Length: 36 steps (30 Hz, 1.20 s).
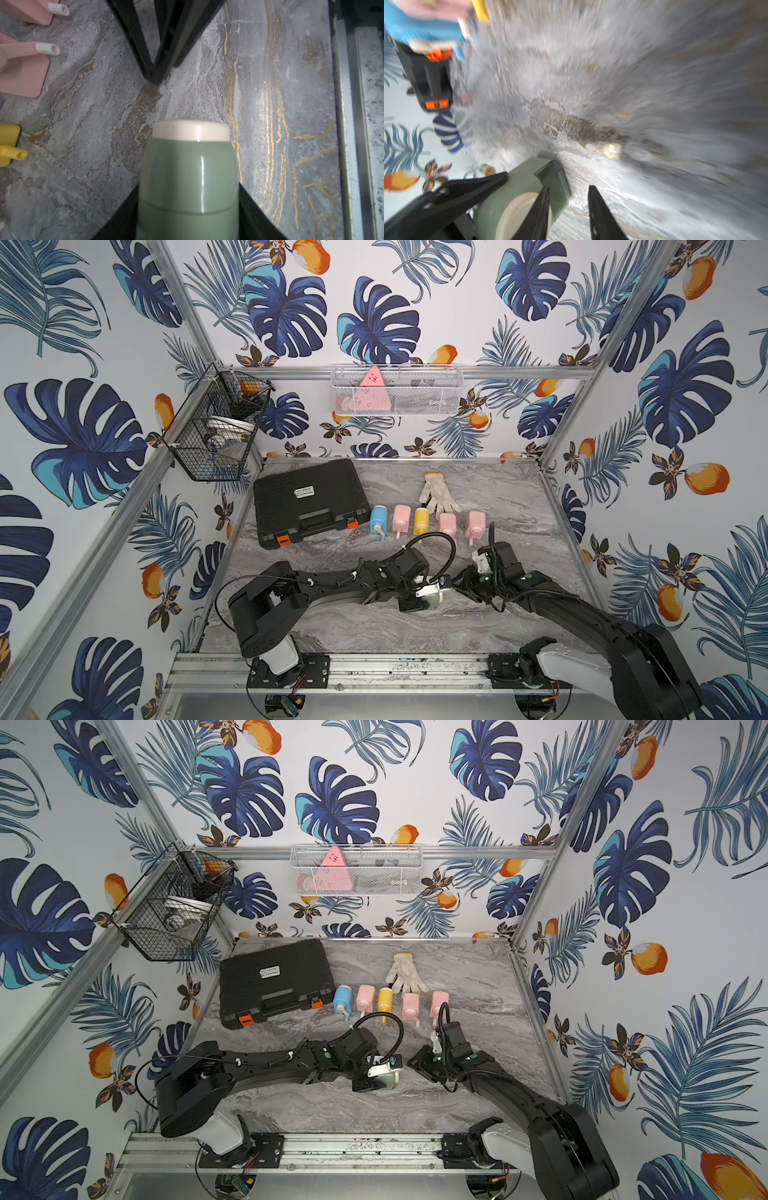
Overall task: Put the tray back into the pencil sharpener
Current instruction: Close the container of the pencil sharpener, then place the pencil sharpener at the center of the board.
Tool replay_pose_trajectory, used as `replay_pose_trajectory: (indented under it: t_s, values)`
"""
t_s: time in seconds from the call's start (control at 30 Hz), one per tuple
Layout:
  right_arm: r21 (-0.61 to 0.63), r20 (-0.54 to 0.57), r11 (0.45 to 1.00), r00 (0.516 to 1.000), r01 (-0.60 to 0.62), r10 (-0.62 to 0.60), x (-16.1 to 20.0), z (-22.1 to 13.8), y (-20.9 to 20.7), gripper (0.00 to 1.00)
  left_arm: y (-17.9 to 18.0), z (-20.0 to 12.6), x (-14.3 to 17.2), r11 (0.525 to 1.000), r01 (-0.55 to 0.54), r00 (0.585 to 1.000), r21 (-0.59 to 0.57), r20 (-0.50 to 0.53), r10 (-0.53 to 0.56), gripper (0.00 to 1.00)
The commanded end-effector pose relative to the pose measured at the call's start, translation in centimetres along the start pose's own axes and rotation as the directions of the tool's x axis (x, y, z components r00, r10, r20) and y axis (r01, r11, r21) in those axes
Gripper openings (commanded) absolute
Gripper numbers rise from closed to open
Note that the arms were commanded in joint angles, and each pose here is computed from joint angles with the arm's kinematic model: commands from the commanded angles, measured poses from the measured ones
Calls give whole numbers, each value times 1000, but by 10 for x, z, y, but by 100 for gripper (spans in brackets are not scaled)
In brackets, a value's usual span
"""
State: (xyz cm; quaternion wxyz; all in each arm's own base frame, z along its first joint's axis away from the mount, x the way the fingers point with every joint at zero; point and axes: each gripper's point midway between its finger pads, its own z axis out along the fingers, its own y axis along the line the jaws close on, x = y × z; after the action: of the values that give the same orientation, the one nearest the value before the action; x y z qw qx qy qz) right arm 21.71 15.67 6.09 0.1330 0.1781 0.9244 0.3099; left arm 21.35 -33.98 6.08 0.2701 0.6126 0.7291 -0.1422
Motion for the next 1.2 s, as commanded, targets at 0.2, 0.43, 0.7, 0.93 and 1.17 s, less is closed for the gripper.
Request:
replay_pose_trajectory:
  t_s: [0.2,0.43,0.7,0.93,1.17]
  values:
    - [236,258,969,966,-76,13,-25,-56,-40,37,36,-16,-15,899,361,931,-247,48,-361,3]
    - [262,293,963,956,-72,-9,-29,-71,-40,38,56,-16,-14,757,531,831,-379,59,-553,0]
    - [269,307,961,952,-64,-22,-30,-78,-40,38,61,2,-5,669,604,757,-434,49,-651,7]
    - [274,303,960,952,-55,-32,-30,-79,-39,39,59,12,-4,663,620,744,-419,46,-667,43]
    - [285,295,958,954,-38,-50,-32,-81,-37,45,57,15,-4,678,611,752,-408,32,-659,71]
